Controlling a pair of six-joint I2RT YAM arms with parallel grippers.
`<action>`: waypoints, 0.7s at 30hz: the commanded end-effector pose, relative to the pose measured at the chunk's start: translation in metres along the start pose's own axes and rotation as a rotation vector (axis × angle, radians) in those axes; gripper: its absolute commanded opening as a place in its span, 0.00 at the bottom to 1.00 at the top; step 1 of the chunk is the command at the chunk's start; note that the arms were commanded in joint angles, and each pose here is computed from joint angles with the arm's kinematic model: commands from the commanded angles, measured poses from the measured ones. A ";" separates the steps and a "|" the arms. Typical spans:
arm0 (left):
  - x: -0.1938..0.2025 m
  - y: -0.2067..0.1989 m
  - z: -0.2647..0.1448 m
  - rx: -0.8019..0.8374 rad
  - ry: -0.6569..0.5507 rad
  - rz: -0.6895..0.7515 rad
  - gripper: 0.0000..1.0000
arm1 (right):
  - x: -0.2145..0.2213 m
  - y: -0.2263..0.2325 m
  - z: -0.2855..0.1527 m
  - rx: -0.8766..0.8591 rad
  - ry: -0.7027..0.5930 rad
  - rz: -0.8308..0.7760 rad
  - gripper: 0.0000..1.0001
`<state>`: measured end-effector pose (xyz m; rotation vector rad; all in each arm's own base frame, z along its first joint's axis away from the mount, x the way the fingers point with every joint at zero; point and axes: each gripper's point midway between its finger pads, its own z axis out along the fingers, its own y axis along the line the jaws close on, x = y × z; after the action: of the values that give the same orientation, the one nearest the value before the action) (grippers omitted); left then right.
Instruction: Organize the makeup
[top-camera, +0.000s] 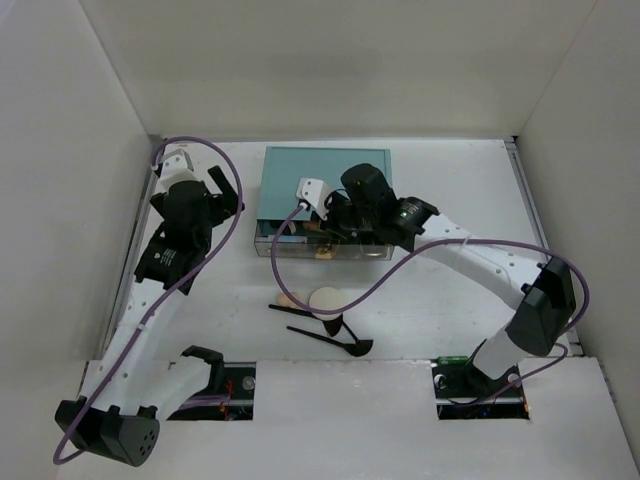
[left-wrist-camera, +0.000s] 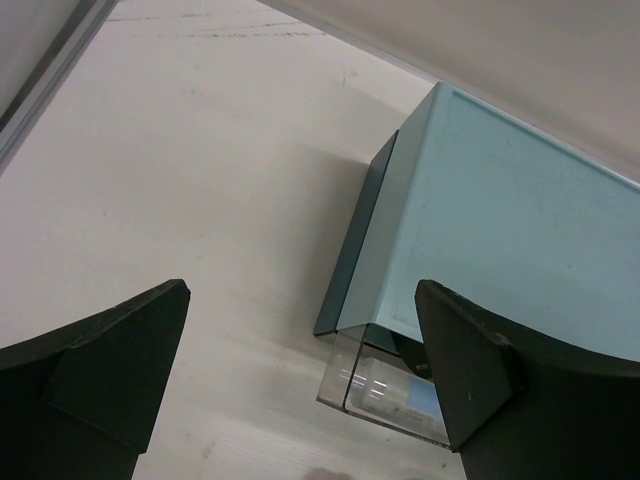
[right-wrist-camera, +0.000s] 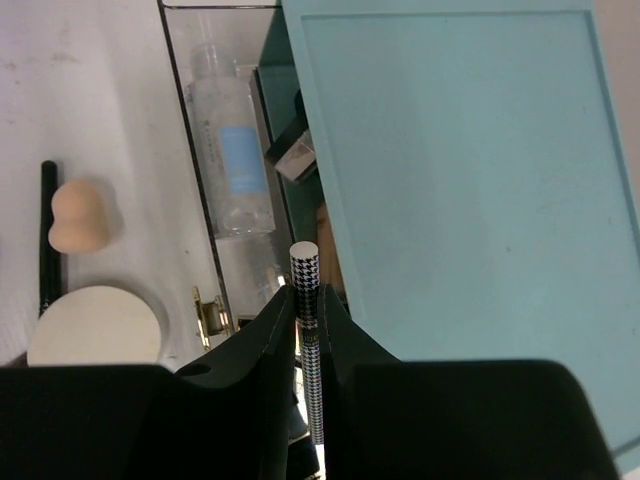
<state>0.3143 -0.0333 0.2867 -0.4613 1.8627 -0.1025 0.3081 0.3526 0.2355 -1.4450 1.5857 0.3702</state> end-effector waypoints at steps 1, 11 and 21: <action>-0.006 0.001 -0.002 0.007 -0.033 -0.019 1.00 | -0.011 0.003 0.002 -0.022 -0.059 0.035 0.10; -0.018 -0.008 -0.015 0.061 -0.061 -0.034 1.00 | -0.021 -0.001 -0.017 0.010 -0.095 0.103 0.60; 0.008 -0.095 -0.043 0.391 0.052 0.036 1.00 | 0.037 -0.087 -0.132 0.512 -0.192 0.729 1.00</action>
<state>0.3002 -0.0828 0.2973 -0.3003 1.8778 -0.2795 0.3210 0.2651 0.2712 -0.8754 1.8132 0.4566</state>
